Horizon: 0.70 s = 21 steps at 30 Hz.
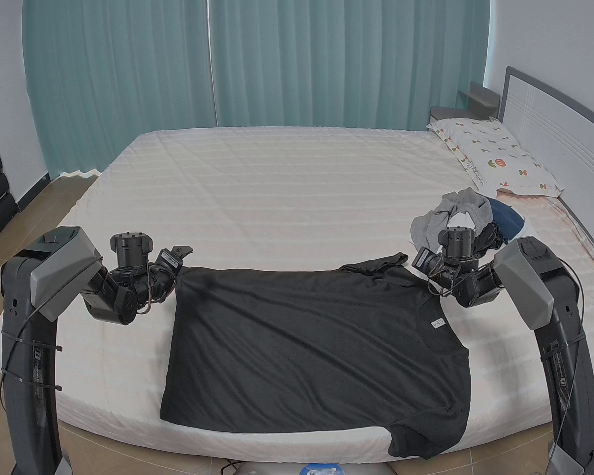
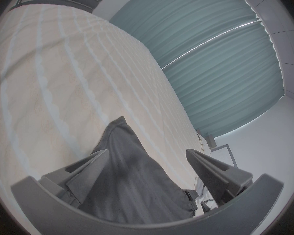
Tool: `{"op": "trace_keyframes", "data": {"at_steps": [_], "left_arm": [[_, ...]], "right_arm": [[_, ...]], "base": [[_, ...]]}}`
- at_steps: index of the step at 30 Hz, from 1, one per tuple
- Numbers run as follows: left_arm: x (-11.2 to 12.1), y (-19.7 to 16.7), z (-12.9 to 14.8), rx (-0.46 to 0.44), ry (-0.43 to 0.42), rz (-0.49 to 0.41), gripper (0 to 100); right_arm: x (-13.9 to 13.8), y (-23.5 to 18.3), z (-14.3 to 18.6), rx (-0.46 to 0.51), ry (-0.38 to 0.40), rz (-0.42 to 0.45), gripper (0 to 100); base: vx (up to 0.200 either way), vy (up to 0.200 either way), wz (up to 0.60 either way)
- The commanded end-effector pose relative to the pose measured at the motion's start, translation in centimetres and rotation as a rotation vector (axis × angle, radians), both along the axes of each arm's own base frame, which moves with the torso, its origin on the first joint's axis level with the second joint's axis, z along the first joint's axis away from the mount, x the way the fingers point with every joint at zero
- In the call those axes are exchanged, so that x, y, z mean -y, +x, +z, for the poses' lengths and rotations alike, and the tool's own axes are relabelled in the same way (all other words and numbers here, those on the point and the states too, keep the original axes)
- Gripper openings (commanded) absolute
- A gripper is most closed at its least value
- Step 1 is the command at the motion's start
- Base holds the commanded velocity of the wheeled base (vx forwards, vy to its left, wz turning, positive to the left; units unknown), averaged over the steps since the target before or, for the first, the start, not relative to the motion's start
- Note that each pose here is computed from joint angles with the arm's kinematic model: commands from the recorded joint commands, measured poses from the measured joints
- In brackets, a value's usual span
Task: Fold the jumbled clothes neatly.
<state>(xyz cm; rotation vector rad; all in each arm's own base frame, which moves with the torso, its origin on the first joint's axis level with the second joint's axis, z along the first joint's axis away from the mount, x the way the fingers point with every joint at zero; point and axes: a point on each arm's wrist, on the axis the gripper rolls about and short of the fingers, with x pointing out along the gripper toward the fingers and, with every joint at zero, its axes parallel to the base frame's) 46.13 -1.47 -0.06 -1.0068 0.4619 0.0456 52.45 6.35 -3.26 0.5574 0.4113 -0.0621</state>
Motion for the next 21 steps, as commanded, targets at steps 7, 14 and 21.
{"op": "trace_keyframes", "data": {"at_steps": [7, 14, 21], "left_arm": [[-0.1, 1.5, -1.4, -0.014, 0.020, 0.026, 100], [-0.1, 1.5, -1.5, -0.015, 0.025, 0.037, 100], [-0.1, 1.5, -1.6, -0.018, 0.025, 0.035, 100]], "right_arm": [[1.1, -1.6, 0.7, -0.026, 0.000, 0.036, 100], [0.4, -2.2, -0.2, -0.003, -0.030, 0.104, 100], [-1.0, -2.4, -1.5, -0.023, -0.049, 0.145, 100]], "base": [[0.000, 0.000, 0.00], [0.000, 0.000, 0.00], [0.000, 0.000, 0.00]]}}
